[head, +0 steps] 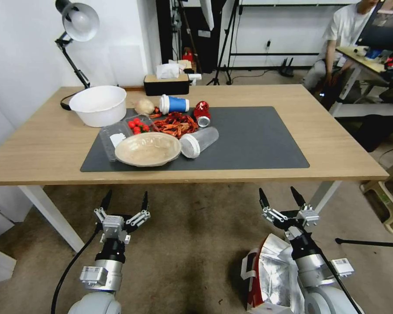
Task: Pick up the food delivery bag from the floor and place it on the table.
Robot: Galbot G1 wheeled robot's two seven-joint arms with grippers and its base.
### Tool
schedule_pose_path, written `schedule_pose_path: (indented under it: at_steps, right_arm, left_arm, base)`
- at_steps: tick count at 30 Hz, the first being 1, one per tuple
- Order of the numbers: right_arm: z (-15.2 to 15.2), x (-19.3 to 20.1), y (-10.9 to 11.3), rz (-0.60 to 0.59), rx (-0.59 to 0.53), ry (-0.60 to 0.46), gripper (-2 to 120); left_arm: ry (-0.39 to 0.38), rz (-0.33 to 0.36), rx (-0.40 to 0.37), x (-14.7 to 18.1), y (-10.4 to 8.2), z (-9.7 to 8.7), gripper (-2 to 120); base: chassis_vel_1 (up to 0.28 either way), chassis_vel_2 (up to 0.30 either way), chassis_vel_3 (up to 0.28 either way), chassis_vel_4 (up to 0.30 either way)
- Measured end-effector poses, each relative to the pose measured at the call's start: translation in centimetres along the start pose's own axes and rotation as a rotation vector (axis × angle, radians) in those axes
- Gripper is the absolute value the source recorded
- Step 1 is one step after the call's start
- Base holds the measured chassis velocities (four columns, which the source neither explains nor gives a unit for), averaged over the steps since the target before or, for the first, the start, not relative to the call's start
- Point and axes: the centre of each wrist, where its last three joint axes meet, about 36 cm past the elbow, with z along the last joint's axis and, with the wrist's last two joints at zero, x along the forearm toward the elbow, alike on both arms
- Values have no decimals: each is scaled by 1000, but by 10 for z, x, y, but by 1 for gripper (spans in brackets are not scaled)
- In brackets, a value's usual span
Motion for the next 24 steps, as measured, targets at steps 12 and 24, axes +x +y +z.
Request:
schedule_pose_path:
  at_steps: [12,24]
  right_arm:
    - [0,0,0,0,0,0,100]
    - [-46,-8,16,56,94,-10,100]
  left_arm:
    - [0,0,0,0,0,0,100]
    - [-67,-2,89,-34,18,-48,100]
  base:
    - [0,0,0,0]
    - [0,0,0,0]
